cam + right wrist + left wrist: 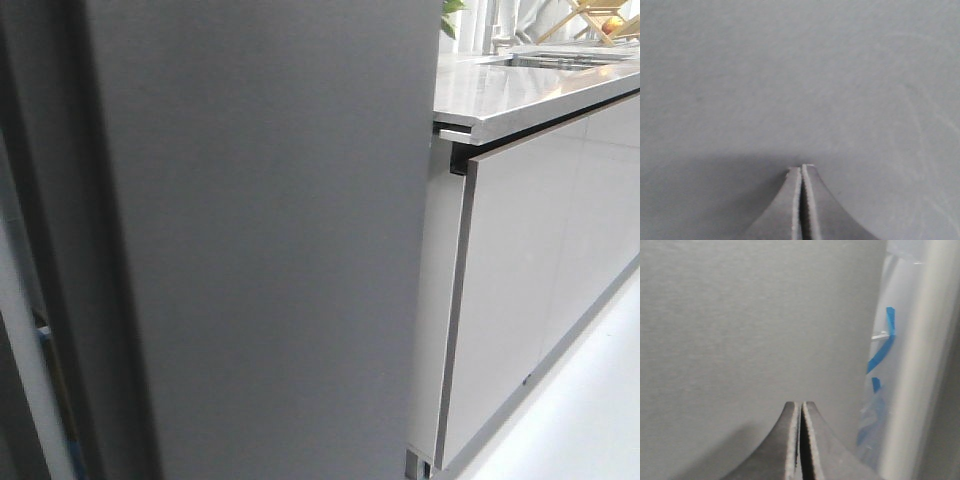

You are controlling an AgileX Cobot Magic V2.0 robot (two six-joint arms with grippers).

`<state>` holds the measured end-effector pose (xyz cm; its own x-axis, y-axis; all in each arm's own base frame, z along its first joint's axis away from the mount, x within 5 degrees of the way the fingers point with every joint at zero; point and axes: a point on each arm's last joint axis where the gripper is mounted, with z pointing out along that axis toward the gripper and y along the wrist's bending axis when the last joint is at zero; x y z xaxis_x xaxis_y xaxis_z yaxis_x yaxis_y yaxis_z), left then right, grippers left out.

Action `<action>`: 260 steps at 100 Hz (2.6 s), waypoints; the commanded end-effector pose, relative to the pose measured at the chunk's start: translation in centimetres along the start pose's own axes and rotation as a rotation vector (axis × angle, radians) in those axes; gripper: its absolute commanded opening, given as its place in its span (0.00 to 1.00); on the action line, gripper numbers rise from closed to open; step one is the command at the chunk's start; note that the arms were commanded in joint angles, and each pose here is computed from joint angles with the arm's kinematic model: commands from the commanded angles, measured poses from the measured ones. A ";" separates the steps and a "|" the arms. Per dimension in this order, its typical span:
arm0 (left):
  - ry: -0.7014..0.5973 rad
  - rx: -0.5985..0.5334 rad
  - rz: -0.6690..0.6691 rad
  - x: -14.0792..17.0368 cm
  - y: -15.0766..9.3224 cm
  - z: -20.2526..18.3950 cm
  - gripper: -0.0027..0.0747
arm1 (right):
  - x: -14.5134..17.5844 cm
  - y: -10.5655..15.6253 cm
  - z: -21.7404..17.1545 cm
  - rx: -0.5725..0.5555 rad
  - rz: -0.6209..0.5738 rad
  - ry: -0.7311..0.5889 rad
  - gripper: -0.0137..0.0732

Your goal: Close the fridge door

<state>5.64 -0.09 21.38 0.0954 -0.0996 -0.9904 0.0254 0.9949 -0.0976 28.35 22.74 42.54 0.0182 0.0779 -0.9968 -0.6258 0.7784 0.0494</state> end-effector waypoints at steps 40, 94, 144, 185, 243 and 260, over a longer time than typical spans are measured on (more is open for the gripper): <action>-0.029 0.010 -0.006 0.4 0.0 0.2 0.01 | -1.0 0.0 3.6 -0.005 0.021 -0.123 0.07; -0.029 0.010 -0.006 0.4 0.0 0.2 0.01 | -2.5 -4.1 -4.0 0.118 -0.037 -0.125 0.07; -0.029 0.010 -0.006 0.4 0.0 0.2 0.01 | 2.2 -6.5 -20.2 0.357 -0.071 -0.150 0.07; -0.029 0.010 -0.006 0.4 0.0 0.2 0.01 | 9.5 -5.6 -29.6 0.584 -0.116 -0.202 0.07; -0.029 0.010 -0.006 0.4 0.0 0.2 0.01 | 17.7 -5.0 -32.8 0.699 -0.118 -0.163 0.07; -0.029 0.010 -0.006 0.4 0.0 0.2 0.01 | 18.6 -5.0 -33.2 0.736 -0.111 -0.133 0.07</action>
<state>5.64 -0.09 21.38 0.0954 -0.0996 -0.9904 0.0254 0.9949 -0.0976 6.05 -0.31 21.61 0.1339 0.0296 -0.9906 0.0475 0.9982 0.0363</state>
